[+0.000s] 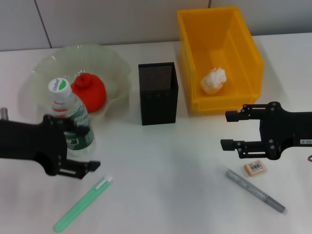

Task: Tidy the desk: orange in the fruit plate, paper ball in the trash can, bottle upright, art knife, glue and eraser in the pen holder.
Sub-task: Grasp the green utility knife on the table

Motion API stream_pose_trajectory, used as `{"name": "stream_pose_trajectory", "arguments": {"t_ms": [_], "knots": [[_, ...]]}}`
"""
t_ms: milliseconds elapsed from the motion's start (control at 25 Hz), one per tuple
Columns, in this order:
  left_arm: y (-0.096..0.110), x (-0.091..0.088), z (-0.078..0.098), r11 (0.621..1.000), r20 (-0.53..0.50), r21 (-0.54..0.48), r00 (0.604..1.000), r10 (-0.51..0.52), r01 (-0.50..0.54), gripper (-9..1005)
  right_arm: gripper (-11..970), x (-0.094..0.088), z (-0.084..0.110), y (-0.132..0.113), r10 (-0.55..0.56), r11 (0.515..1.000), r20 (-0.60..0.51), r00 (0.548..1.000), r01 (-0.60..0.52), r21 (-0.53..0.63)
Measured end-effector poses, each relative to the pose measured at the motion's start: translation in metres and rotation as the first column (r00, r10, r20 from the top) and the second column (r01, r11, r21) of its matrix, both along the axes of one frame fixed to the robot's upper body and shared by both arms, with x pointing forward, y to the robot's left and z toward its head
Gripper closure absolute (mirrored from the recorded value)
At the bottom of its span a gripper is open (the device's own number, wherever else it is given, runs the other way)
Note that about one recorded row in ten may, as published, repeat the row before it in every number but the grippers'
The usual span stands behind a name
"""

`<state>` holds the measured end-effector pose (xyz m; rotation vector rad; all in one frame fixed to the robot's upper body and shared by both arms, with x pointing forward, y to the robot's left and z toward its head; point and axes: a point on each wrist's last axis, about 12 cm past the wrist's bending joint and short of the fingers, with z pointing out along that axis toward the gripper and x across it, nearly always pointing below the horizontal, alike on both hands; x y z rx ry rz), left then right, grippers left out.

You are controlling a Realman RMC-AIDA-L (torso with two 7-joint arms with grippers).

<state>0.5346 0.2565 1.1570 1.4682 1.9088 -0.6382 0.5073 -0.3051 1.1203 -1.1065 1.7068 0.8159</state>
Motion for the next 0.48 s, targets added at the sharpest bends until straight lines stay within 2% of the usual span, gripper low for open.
{"name": "stream_pose_trajectory", "arguments": {"t_ms": [120, 160, 200, 480], "knots": [[-0.001, 0.001, -0.002, 1.0, -0.017, 0.023, 1.0, 0.007, -0.006, 151, 268, 0.003, 0.0, 0.001, -0.007, 1.0, 0.002, 1.0, 0.007, 0.0], [-0.006, 0.001, -0.007, 0.996, -0.065, 0.087, 0.998, 0.014, -0.008, 151, 268, 0.003, 0.0, 0.001, -0.009, 1.0, 0.002, 1.0, 0.009, 0.0], [-0.008, 0.001, -0.008, 0.995, -0.082, 0.104, 0.997, 0.014, -0.006, 151, 268, 0.004, -0.001, 0.002, -0.009, 1.0, 0.002, 1.0, 0.009, 0.001], [-0.02, 0.0, -0.008, 0.991, -0.118, 0.133, 0.993, 0.03, -0.014, 152, 268, 0.006, -0.001, 0.003, -0.009, 1.0, 0.004, 1.0, 0.009, 0.003]]}}
